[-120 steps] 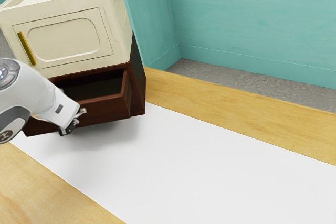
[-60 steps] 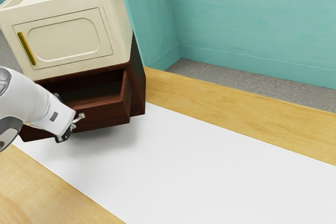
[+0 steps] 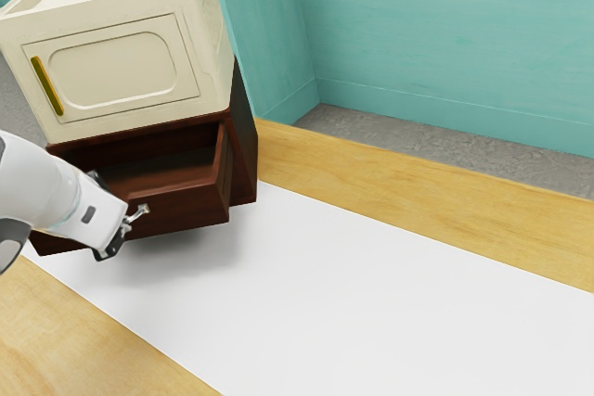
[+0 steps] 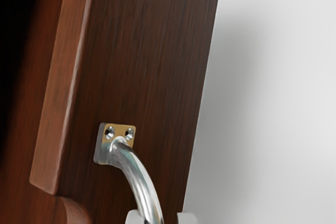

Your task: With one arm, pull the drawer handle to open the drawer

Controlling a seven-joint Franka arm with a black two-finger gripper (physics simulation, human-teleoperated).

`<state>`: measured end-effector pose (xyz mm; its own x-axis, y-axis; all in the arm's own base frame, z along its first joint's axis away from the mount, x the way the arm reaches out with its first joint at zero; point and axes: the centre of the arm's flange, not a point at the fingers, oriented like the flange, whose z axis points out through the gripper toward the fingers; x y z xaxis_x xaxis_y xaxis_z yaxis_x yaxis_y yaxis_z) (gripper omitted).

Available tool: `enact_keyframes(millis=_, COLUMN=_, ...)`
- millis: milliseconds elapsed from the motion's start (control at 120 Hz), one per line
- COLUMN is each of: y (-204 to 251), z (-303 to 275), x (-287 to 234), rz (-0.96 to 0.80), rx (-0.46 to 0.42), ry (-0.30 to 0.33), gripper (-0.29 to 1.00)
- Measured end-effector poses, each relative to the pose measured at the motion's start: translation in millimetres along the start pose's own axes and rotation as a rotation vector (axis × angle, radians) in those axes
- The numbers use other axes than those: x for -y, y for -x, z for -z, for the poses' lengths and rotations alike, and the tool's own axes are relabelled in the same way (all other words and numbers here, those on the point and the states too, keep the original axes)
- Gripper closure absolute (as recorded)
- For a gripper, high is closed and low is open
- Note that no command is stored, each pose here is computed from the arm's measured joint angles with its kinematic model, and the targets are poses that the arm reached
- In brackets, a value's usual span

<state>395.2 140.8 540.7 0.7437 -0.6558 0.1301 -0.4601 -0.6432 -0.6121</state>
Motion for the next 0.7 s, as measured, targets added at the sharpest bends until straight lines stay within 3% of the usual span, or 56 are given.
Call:
enact_keyframes(millis=167, y=0, z=1, x=-1, rz=0.002, rx=-0.003, ry=0.008, gripper=0.62)
enact_keyframes(millis=383, y=4, z=4, x=0, rz=0.005, rx=-0.004, ry=0.002, gripper=0.33)
enact_keyframes(millis=525, y=-24, z=36, x=-13, rz=-0.030, rx=-0.050, ry=-0.023, gripper=0.24)
enact_keyframes(millis=633, y=-40, z=67, x=-8, rz=0.112, rx=-0.104, ry=0.093, gripper=0.14)
enact_keyframes(millis=700, y=-81, z=118, x=0, rz=0.153, rx=-0.165, ry=0.163, gripper=0.10)
